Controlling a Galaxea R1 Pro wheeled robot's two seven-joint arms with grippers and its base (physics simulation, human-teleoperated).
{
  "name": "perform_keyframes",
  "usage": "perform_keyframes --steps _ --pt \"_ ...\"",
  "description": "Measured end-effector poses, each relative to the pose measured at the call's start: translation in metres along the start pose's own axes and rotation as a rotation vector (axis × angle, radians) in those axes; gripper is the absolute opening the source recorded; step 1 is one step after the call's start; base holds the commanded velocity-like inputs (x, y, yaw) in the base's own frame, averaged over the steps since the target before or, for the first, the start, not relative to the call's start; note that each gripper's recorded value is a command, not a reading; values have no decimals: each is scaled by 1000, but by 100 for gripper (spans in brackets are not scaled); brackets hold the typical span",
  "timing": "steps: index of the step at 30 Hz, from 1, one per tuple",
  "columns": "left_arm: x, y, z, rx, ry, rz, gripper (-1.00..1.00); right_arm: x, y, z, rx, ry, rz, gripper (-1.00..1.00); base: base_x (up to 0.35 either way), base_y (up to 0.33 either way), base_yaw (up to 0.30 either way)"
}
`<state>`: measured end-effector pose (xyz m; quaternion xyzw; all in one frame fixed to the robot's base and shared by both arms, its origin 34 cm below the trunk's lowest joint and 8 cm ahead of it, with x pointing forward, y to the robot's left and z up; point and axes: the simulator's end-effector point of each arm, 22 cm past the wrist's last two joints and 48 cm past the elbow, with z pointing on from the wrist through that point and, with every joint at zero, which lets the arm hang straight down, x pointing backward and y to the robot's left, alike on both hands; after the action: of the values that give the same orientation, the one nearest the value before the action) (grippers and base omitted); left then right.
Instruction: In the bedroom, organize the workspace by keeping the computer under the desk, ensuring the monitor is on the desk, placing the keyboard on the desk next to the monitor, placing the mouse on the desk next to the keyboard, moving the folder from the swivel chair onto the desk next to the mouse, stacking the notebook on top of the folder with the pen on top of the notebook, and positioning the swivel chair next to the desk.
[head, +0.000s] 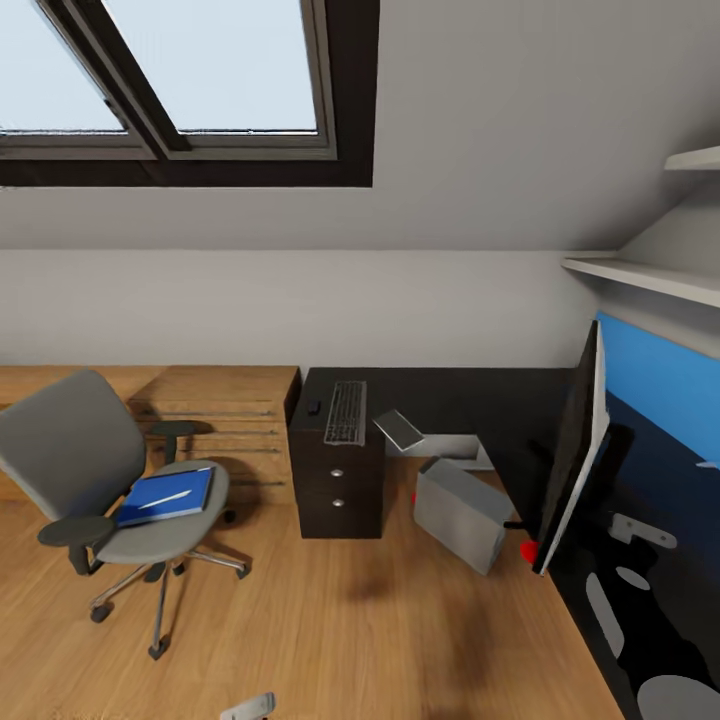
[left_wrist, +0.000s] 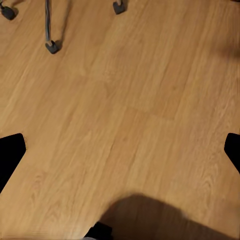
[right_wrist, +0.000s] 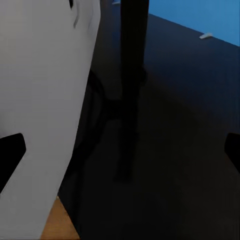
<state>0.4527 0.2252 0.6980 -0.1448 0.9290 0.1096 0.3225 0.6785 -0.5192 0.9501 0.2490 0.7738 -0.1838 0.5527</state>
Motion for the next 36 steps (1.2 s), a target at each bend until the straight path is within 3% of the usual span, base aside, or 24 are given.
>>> perform_keyframes --steps 10,14,15,16,19,22,30,36 --pt "1 -1 0 2 3 4 100 2 0 1 1 4 -1 100 0 0 256" --pt "-40 -25 -5 56 -66 -37 100 3 -1 1 3 5 -3 100 0 0 256" --pt "-54 -47 -14 105 -12 -11 100 4 -1 1 4 6 -5 100 0 0 245" --pt "-95 -70 -29 163 -58 -29 100 4 -1 1 4 6 -5 100 0 0 223" --pt "-124 -95 -52 239 -17 14 100 4 -1 1 4 6 -9 100 0 0 36" --pt "-117 -93 -51 236 6 38 100 4 -3 2 6 5 -11 100 0 0 -156" --pt "-118 -91 -51 231 1 42 100 1 -4 2 -2 -1 -16 100 0 0 -250" --pt "-120 -91 -51 232 -5 36 100 -1 11 2 -83 -5 -20 100 0 0 -276"
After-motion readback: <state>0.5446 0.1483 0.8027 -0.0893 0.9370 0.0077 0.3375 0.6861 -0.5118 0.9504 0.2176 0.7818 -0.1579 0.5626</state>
